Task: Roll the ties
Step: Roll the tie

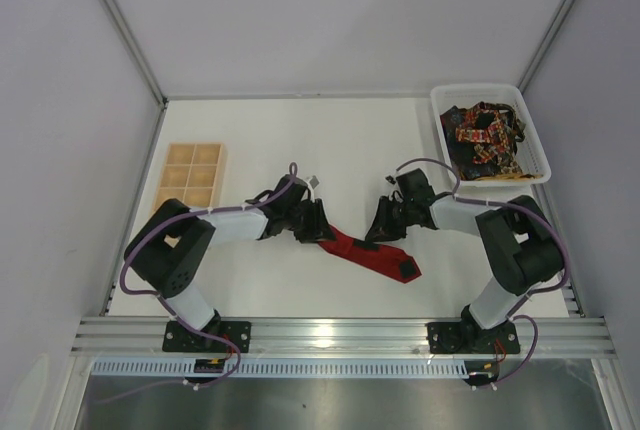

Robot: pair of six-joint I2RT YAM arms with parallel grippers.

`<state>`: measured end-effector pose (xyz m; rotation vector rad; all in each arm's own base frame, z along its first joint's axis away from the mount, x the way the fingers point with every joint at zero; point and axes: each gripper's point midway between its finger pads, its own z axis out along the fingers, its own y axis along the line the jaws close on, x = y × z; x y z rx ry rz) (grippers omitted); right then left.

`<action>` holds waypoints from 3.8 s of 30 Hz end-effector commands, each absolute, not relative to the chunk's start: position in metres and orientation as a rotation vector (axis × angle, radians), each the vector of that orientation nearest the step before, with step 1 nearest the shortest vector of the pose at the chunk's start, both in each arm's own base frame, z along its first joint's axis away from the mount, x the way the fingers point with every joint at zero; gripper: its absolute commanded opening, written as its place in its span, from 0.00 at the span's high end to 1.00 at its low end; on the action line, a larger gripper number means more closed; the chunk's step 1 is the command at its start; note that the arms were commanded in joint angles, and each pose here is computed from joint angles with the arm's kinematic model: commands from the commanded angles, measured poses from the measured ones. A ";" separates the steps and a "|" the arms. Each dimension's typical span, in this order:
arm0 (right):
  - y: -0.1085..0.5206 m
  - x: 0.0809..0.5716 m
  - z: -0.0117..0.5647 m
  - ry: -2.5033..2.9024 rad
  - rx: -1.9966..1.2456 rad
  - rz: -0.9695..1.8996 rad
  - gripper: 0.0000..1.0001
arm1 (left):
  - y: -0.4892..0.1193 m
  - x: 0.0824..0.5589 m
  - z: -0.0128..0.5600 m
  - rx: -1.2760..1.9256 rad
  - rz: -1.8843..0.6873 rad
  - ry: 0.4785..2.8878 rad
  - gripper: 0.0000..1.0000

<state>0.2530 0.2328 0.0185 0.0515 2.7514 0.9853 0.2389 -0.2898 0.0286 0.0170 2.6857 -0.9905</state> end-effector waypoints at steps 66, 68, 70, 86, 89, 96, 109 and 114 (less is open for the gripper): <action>0.194 0.219 0.050 2.745 0.058 0.794 0.66 | -0.292 0.235 0.044 0.029 -1.009 2.603 1.00; 0.202 0.224 0.056 2.724 0.053 0.829 0.66 | -0.292 0.236 0.046 0.032 -1.007 2.600 0.99; 0.210 0.230 0.061 2.712 0.049 0.863 0.66 | -0.293 0.235 0.046 0.041 -1.004 2.603 0.99; 0.274 0.244 0.054 2.660 0.085 1.105 0.89 | -0.294 0.236 0.057 0.098 -0.887 2.614 1.00; 0.276 0.245 0.049 2.673 0.084 1.099 0.91 | -0.295 0.236 0.057 0.099 -0.884 2.619 1.00; 0.276 0.240 0.034 2.710 0.105 1.075 0.94 | -0.297 0.234 0.057 0.101 -0.873 2.631 1.00; 0.276 0.234 0.015 2.724 0.150 1.053 0.97 | -0.301 0.239 0.069 0.126 -0.764 2.619 1.00; 0.276 0.232 0.013 2.726 0.163 1.047 0.98 | -0.306 0.235 0.074 0.169 -0.689 2.617 0.99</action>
